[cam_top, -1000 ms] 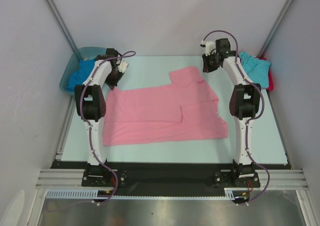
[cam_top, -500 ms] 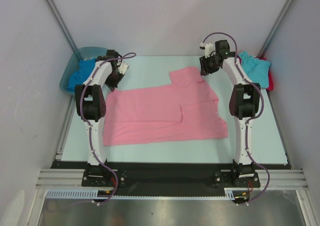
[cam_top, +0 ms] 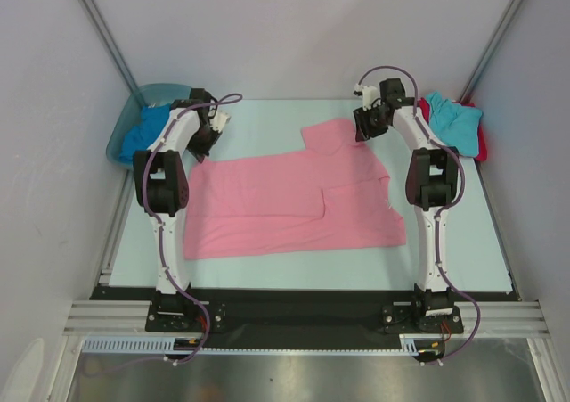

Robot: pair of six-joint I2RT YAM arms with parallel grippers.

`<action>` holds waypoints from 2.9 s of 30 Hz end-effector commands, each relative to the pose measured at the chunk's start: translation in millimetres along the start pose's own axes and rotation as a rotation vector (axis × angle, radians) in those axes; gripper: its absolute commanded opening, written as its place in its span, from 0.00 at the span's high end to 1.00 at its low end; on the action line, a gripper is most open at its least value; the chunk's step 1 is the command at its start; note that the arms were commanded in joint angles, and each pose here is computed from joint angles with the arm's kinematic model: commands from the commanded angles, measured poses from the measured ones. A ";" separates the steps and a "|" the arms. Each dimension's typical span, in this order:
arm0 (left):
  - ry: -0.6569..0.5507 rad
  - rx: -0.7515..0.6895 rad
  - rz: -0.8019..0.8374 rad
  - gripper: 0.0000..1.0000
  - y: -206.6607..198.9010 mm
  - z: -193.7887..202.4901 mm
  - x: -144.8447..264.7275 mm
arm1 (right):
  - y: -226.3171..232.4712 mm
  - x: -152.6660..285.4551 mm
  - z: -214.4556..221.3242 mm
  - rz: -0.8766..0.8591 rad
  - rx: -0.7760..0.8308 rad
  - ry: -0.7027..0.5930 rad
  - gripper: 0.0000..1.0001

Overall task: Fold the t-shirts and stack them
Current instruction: Fold the tshirt

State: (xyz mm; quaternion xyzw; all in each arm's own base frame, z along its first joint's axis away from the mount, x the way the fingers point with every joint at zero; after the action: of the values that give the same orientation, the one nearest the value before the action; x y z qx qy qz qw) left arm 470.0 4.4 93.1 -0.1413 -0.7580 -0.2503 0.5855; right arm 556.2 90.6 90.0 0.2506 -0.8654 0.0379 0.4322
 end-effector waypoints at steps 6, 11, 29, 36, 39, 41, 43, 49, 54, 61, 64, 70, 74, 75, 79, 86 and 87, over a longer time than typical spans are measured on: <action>-0.090 -0.013 -0.029 1.00 3.6 -12.1 35.3 | 7.7 -6.7 -4.3 -0.025 0.014 -0.017 0.57; -0.092 -0.008 -0.027 1.00 2.9 -12.1 35.5 | 8.6 -10.1 -2.6 -0.026 0.012 -0.012 0.67; -0.108 0.000 -0.029 1.00 3.0 -13.1 42.4 | 7.7 -14.2 -0.1 -0.022 0.010 -0.006 0.77; -0.110 0.001 -0.029 1.00 2.6 -11.8 45.4 | 7.3 -10.9 -1.9 -0.015 0.003 -0.014 1.00; -0.111 0.000 -0.025 1.00 1.7 -11.6 45.3 | 9.3 -2.9 -8.1 -0.013 0.008 -0.031 1.00; -0.111 0.002 -0.024 1.00 1.5 -11.1 45.9 | 11.4 5.3 -14.9 -0.014 0.016 -0.048 1.00; -0.113 0.002 -0.024 1.00 1.3 -11.3 46.1 | 12.4 12.5 -18.7 -0.014 0.028 -0.056 1.00; -0.122 0.000 -0.035 1.00 2.7 -10.9 52.4 | 10.6 41.8 -28.0 -0.005 0.054 -0.074 1.00; -0.120 -0.009 -0.042 1.00 1.6 -5.7 57.0 | 5.5 64.1 -30.2 0.012 0.066 -0.081 1.00; -0.088 -0.029 -0.087 1.00 5.7 6.2 64.2 | -6.5 89.0 -19.7 0.036 0.072 -0.051 1.00; -0.065 -0.044 -0.088 1.00 4.3 13.8 62.4 | -10.8 97.7 -11.5 0.040 0.068 -0.035 1.00; -0.020 -0.065 -0.100 1.00 4.9 26.0 57.6 | -9.3 107.8 7.1 0.008 0.098 0.024 1.00; -0.009 -0.072 -0.106 1.00 8.1 30.3 57.9 | -1.5 113.8 18.7 -0.035 0.121 0.071 1.00; -0.005 -0.075 -0.109 1.00 9.1 31.3 57.7 | 0.5 114.6 23.3 -0.046 0.119 0.089 1.00; 0.003 -0.079 -0.109 1.00 9.2 35.0 58.1 | -10.2 124.4 40.3 -0.058 0.107 0.131 1.00; 0.013 -0.097 -0.108 1.00 10.0 38.7 59.5 | -6.6 129.6 64.4 -0.102 0.140 0.217 1.00; 0.013 -0.103 -0.110 1.00 10.6 38.7 60.5 | -5.1 130.6 67.3 -0.111 0.139 0.229 1.00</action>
State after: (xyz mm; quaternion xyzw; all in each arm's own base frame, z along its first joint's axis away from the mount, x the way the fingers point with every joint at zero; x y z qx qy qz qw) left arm 430.9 19.0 115.3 -0.1436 -0.7371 -0.2983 0.5892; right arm 458.6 21.2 123.3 0.3102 -0.7941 0.0779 0.5168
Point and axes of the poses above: each gripper's point midway between its finger pads, its own x axis back along the fingers, its own y axis along the line the jaws close on, z = x × y, the point moved 4 cm from there along x, back along the fingers, and after that the axes turned 5 degrees about -x, right-handed, at the moved point
